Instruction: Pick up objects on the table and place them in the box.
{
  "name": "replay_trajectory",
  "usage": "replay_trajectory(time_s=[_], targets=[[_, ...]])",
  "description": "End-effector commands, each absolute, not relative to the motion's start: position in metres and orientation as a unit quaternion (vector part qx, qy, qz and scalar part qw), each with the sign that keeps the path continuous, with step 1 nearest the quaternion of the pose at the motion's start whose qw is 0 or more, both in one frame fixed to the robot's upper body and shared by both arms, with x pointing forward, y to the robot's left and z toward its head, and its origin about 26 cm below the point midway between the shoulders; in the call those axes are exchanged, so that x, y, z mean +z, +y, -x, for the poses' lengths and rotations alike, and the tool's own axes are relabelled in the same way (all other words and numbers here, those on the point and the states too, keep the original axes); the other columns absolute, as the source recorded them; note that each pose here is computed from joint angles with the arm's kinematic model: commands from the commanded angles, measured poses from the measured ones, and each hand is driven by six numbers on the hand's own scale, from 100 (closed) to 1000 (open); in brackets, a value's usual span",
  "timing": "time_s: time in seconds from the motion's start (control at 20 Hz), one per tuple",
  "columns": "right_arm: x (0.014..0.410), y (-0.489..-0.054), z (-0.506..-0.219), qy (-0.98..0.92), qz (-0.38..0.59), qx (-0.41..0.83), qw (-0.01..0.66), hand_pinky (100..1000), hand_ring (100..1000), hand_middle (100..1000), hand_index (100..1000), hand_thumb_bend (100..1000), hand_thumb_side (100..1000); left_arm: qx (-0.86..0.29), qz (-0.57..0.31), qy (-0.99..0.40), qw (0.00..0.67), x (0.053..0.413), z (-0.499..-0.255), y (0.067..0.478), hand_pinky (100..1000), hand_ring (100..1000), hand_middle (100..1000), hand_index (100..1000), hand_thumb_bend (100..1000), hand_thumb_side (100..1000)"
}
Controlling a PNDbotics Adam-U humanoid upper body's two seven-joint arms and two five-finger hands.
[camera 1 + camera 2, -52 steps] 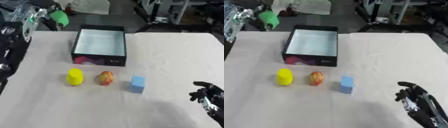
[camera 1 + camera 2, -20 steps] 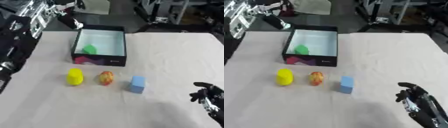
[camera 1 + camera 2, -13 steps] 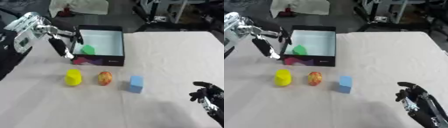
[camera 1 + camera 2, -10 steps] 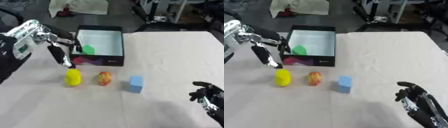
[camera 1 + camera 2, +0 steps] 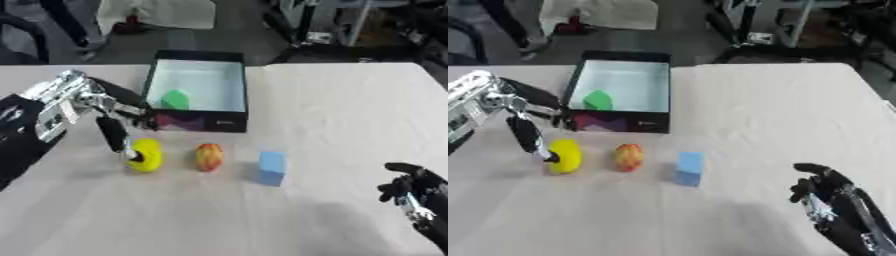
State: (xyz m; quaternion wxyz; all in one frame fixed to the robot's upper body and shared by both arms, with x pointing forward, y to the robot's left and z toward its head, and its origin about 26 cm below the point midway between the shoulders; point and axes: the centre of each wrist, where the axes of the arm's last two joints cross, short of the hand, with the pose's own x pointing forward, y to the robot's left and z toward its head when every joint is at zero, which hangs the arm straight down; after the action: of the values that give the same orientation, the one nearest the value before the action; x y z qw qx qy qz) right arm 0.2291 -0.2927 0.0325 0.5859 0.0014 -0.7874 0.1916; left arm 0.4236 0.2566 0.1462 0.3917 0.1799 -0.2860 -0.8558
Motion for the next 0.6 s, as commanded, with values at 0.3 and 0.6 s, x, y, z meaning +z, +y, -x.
replay_trajectory(time_s=[0.3, 0.6], targets=[[0.038, -0.297, -0.230, -0.791, 0.006, 0.199, 0.579, 687, 479, 309, 767, 100, 470, -0.830, -0.220, -0.334, 0.389, 0.168, -0.426, 0.262, 499, 414, 465, 585, 172, 254], [0.036, -0.297, -0.229, -0.789, 0.006, 0.198, 0.582, 687, 478, 309, 767, 100, 471, -0.764, -0.306, -0.431, 0.370, 0.258, -0.424, 0.244, 518, 409, 462, 589, 100, 321]])
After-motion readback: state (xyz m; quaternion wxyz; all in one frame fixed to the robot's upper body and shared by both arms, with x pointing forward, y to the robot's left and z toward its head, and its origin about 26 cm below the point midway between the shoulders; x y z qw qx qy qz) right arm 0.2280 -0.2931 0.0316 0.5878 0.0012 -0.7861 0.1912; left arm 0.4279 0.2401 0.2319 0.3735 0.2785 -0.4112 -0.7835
